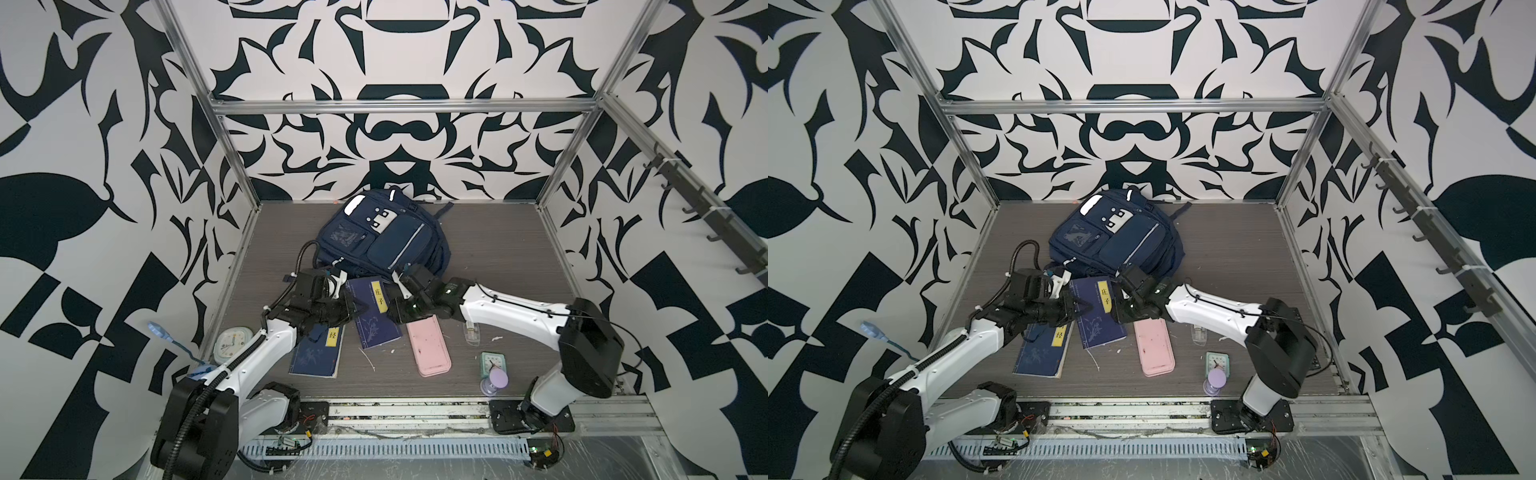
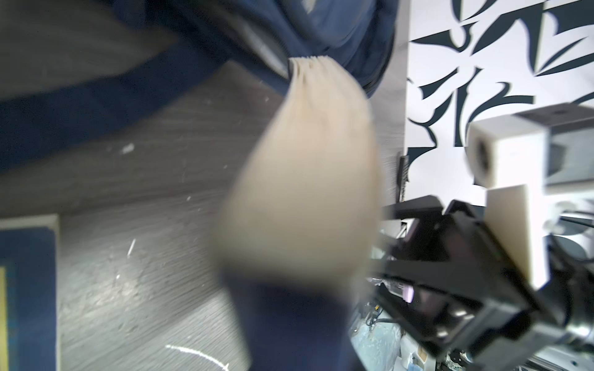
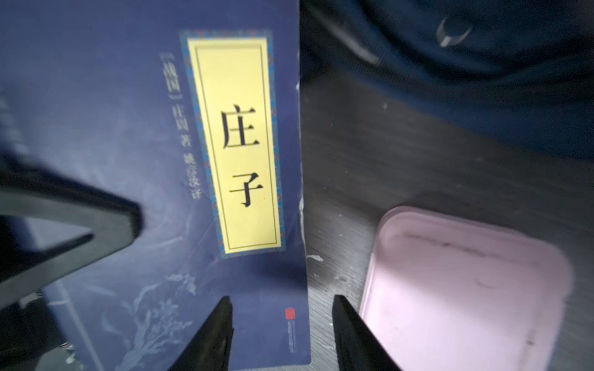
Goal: Pack books, pencil case, and school supplies into a backpack
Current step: Pick up the book from the bottom-center of the table, then pass the book.
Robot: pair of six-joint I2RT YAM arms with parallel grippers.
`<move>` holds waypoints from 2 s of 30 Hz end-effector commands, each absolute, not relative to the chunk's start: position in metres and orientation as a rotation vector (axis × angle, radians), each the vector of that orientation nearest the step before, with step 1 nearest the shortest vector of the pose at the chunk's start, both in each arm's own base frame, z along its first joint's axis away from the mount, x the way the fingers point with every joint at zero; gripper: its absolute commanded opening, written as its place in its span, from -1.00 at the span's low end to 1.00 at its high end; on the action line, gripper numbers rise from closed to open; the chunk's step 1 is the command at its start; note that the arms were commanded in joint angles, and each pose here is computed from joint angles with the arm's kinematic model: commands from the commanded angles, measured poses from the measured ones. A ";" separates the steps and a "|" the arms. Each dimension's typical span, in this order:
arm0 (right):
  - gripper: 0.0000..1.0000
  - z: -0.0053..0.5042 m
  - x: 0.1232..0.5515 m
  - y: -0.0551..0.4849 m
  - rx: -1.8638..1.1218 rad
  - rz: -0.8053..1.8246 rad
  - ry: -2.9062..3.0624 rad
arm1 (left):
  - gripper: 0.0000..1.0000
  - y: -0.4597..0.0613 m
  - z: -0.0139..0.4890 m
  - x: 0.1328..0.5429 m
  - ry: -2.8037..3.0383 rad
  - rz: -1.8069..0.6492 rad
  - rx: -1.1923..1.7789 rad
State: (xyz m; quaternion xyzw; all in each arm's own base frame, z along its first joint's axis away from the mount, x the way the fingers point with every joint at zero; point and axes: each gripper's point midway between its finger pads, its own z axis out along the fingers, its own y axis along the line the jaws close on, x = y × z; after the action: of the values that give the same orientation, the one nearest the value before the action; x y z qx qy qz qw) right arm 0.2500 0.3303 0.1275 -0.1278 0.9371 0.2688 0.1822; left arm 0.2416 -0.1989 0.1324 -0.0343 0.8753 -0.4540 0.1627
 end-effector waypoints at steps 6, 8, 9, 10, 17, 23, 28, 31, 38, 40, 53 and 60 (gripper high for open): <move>0.17 0.182 0.278 0.296 -0.249 1.018 2.494 | -0.80 -0.212 0.192 0.258 2.321 -1.506 0.069; 0.21 0.188 0.279 0.296 -0.254 1.078 2.466 | -0.79 -0.215 0.201 0.261 2.284 -1.556 0.088; 0.21 0.191 0.279 0.298 -0.261 1.120 2.454 | -0.78 -0.218 0.206 0.262 2.263 -1.594 0.103; 0.22 0.193 0.279 0.299 -0.268 1.155 2.442 | -0.77 -0.221 0.209 0.262 2.248 -1.628 0.115; 0.27 0.196 0.278 0.312 -0.297 1.361 2.379 | -0.74 -0.233 0.223 0.263 2.177 -1.818 0.175; 0.27 0.187 0.281 0.314 -0.293 1.419 2.382 | -0.73 -0.236 0.219 0.262 2.186 -1.872 0.194; 0.26 0.193 0.281 0.321 -0.299 1.568 2.317 | -0.73 -0.236 0.216 0.261 2.198 -1.883 0.183; 0.25 0.203 0.279 0.325 -0.316 1.629 2.271 | -0.73 -0.236 0.216 0.262 2.199 -1.878 0.179; 0.12 0.221 0.277 0.330 -0.333 1.721 2.200 | -0.74 -0.235 0.207 0.263 2.230 -1.856 0.161; 0.07 0.224 0.276 0.330 -0.335 1.727 2.194 | -0.74 -0.235 0.205 0.263 2.240 -1.845 0.156; -0.52 0.244 0.277 0.333 -0.359 1.767 2.136 | -0.73 -0.231 0.192 0.263 2.315 -1.774 0.125; -0.57 0.240 0.278 0.343 -0.366 1.822 2.128 | -0.73 -0.230 0.189 0.263 2.330 -1.758 0.107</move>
State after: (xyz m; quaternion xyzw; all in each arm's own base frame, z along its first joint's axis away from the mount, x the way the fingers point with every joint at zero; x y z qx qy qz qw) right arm 0.2787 0.3308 0.2052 -0.0847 0.7845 0.6009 0.1277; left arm 0.2627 -0.2294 0.1850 0.0324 0.7913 -0.6003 0.1116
